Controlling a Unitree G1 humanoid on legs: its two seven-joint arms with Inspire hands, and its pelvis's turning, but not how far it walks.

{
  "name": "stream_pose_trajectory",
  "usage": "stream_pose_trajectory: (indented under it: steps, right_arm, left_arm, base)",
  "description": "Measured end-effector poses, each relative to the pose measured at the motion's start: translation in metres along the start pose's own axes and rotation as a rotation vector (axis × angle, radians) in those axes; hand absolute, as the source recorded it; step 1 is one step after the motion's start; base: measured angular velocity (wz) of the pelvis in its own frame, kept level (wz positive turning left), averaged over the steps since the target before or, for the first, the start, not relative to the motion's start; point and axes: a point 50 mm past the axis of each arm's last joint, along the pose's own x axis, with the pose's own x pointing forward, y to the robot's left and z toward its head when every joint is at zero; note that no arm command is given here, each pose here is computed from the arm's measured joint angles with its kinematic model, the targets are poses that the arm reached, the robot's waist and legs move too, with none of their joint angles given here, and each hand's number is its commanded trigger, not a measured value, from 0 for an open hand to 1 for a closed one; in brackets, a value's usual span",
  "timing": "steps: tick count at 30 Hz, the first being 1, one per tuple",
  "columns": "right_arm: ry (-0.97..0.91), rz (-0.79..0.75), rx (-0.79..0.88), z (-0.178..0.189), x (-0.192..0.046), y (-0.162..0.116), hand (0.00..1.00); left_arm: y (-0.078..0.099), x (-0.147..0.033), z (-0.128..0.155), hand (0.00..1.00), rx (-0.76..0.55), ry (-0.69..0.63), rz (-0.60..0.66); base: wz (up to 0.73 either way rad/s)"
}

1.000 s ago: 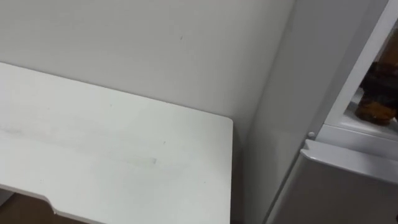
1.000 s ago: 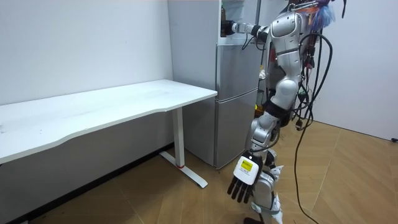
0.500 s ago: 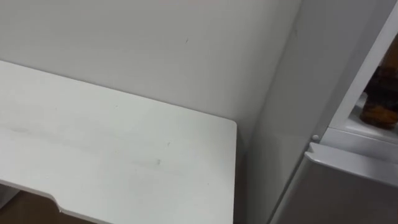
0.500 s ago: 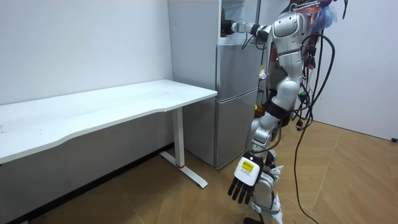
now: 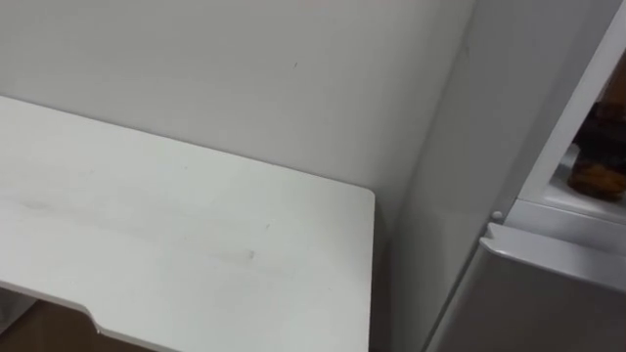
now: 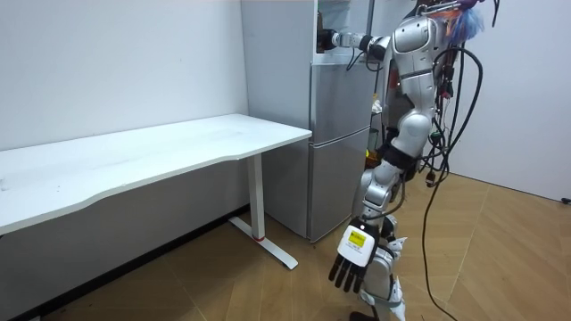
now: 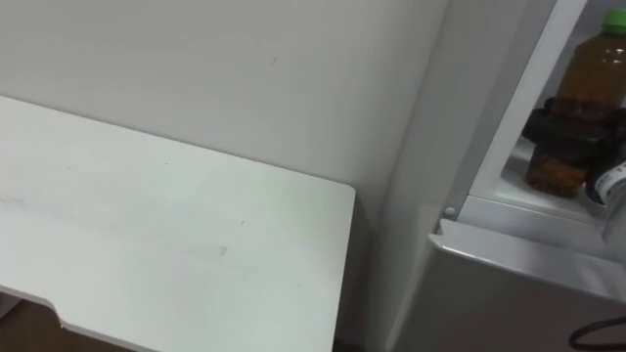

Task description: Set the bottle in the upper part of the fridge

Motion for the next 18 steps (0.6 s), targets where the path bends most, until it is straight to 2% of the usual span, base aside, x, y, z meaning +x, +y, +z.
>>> stream_pose_trajectory:
  steps: [18]
  right_arm:
    - [0.016,-0.039,-0.009,-0.0022,0.0011,-0.0082,0.0]
  left_arm:
    - [-0.0015,0.0,-0.0023,0.0,0.001,0.009,-0.02]
  base:
    - [0.01]
